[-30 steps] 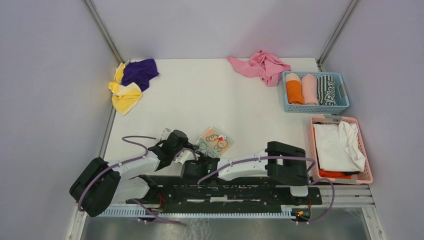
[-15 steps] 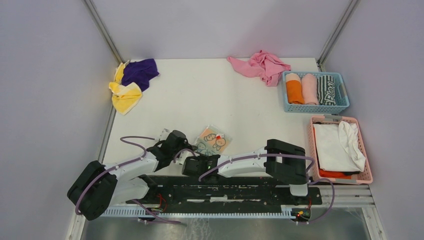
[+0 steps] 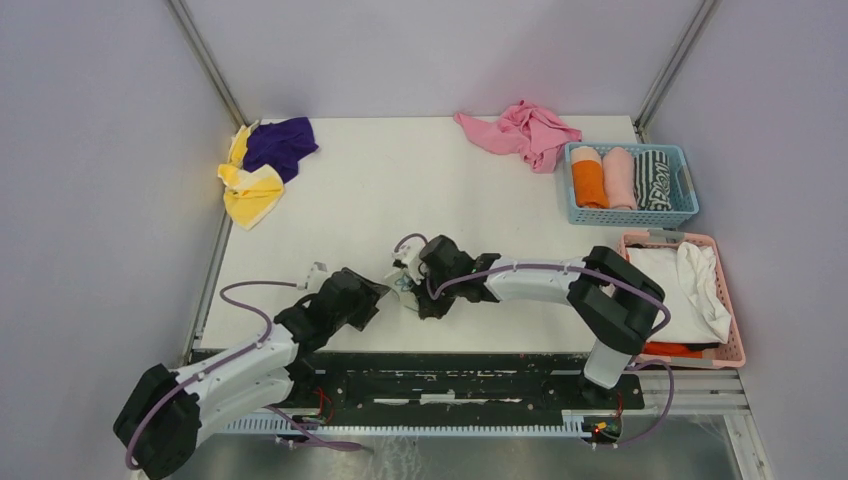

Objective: Roll the towels
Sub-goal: Roll the towel at the center of the board.

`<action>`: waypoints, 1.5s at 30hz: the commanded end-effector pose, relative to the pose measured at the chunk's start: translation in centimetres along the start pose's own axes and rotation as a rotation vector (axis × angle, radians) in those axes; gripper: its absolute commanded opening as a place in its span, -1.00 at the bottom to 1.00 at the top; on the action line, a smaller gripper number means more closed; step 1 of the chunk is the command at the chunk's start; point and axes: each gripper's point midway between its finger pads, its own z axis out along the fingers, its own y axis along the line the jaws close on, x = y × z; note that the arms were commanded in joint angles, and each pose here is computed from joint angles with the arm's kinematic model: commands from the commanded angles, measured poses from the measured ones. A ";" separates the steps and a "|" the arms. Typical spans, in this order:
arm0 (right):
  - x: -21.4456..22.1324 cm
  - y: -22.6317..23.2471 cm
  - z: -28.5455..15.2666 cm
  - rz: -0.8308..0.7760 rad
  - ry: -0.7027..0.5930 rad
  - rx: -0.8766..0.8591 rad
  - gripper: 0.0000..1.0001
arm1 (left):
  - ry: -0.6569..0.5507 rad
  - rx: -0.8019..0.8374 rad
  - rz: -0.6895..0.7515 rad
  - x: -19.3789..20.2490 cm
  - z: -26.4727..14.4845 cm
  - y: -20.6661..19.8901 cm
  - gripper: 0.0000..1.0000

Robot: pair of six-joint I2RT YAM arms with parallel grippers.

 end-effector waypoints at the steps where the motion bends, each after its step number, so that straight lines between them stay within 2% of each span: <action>1: 0.8 3.1 0.2 0.221 -0.014 -0.378 -0.99 | -0.094 0.036 0.042 -1.9 -1.3 -0.3 0.40; 7: -1.5 2.6 -1.2 0.474 -0.153 -0.644 -0.99 | -0.106 0.118 0.081 -2.4 -2.7 -1.4 0.58; 12: -2.0 0.5 -1.5 0.659 -0.251 -0.733 -0.99 | -0.077 0.235 0.113 -1.7 -2.9 -3.6 0.64; 21: 1.3 -2.6 0.5 0.936 -0.221 -0.756 -0.99 | -0.021 0.276 0.218 -0.5 -2.0 -6.2 0.69; 29: 3.7 -3.8 1.7 1.005 -0.125 -0.689 -0.99 | 0.078 0.288 0.268 0.4 0.4 -8.4 0.68; 32: 4.2 -3.9 1.8 1.008 -0.100 -0.669 -0.99 | 0.103 0.245 0.271 0.0 2.0 -8.0 0.64; 38: 4.5 -4.1 2.1 1.009 -0.074 -0.646 -0.99 | 0.181 0.191 0.279 1.0 4.6 -7.2 0.41; 43: 4.3 -4.3 1.9 0.989 -0.077 -0.629 -0.98 | 0.258 0.072 0.284 2.4 7.1 -4.3 0.13; 45: 4.4 -4.4 1.8 0.974 -0.065 -0.604 -0.92 | 0.284 0.000 0.285 2.9 8.0 -2.7 0.10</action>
